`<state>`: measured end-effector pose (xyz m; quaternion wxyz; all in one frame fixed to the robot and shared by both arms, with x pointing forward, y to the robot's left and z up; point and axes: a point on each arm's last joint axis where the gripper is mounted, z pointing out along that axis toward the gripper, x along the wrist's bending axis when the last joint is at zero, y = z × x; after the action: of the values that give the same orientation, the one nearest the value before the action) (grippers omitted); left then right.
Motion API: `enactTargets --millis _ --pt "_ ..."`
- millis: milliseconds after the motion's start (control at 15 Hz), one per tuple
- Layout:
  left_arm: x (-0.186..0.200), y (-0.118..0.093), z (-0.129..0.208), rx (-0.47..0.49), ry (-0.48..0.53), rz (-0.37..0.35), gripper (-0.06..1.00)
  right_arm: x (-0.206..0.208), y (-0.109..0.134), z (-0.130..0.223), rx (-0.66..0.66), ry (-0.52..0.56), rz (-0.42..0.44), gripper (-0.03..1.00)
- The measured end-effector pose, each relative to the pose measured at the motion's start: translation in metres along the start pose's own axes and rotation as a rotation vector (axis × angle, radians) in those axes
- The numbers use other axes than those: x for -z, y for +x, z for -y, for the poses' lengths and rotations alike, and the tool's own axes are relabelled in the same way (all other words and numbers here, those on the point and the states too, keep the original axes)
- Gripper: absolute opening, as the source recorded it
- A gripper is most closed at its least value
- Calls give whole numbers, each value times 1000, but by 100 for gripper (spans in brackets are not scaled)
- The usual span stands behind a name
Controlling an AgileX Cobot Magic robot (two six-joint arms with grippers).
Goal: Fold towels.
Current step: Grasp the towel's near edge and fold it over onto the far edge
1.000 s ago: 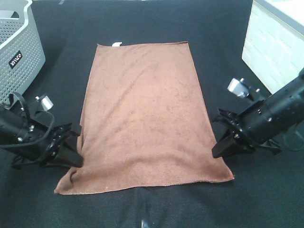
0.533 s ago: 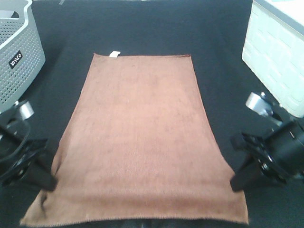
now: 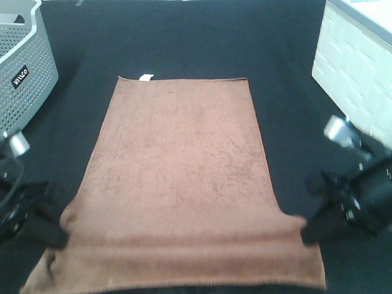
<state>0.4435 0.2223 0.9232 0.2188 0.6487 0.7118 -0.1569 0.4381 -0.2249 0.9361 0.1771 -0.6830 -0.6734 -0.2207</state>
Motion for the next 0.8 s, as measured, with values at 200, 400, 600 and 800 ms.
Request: enactTargets --millis 200,400,600,800 --pt "18 -20 -39 -49 -164 21 1 24 24 -52 92 -117 -9 2" --pt "27 -39 -83 -91 -245 48 1 34 40 -105 145 -159 -18 2" --pt "17 -48 -130 -117 -272 50 1 35 52 -160 166 -186 -21 2" --pt "-1 -52 -177 -116 -298 56 1 27 52 -210 169 -228 11 2"
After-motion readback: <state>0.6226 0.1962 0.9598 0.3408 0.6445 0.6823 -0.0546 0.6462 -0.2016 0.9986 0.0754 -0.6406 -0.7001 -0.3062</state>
